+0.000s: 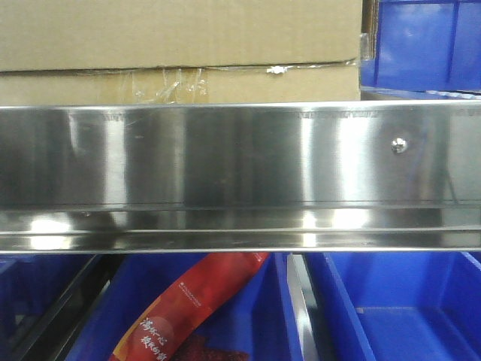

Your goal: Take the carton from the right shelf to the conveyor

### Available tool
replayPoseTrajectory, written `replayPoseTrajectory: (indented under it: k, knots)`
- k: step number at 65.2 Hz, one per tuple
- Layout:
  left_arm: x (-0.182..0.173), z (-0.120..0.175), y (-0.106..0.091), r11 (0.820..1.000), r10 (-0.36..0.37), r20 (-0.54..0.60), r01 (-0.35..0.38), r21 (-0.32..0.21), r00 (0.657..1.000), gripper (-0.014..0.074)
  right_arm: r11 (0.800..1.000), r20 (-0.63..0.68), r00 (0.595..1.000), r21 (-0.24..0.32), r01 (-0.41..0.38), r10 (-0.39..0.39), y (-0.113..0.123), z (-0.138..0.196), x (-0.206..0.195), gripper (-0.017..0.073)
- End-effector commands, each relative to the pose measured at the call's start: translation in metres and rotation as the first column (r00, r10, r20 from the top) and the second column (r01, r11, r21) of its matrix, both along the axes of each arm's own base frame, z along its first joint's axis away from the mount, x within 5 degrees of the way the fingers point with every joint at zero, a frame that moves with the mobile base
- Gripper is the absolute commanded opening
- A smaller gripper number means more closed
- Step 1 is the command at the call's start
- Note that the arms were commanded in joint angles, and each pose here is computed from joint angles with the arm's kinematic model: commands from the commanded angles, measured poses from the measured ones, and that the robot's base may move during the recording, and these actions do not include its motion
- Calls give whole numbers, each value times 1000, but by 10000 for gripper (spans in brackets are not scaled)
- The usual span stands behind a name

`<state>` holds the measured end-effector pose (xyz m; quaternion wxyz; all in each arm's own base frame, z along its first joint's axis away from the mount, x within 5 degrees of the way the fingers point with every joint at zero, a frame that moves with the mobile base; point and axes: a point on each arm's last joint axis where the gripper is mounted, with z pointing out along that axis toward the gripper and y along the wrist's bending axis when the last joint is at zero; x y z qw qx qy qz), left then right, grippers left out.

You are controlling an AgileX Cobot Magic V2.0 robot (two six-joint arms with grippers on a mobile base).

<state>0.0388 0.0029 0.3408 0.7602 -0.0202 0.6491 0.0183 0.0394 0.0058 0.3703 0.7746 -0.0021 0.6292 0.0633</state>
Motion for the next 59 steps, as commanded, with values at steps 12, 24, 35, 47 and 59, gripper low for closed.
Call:
replayPoseTrajectory:
  k: [12,24,35,47,59]
  knots:
    - [28,45,-8,991,-134,-124,133,-17,983,403,994,-119,987,-8,-112,111,9,40,27,495]
    - [64,88,-26,962,-268,-248,271,-24,931,403,963,-246,934,-18,-270,258,30,72,61,465]
    - [108,123,-49,942,-318,-354,334,-17,880,403,922,-386,855,-28,-386,346,55,100,96,465]
    - [162,151,-64,956,-270,-513,288,-46,815,403,899,-553,758,-37,-437,346,76,132,140,465]
    - [209,165,-68,988,-147,-616,141,-58,774,403,937,-671,704,-40,-347,232,84,155,187,465]
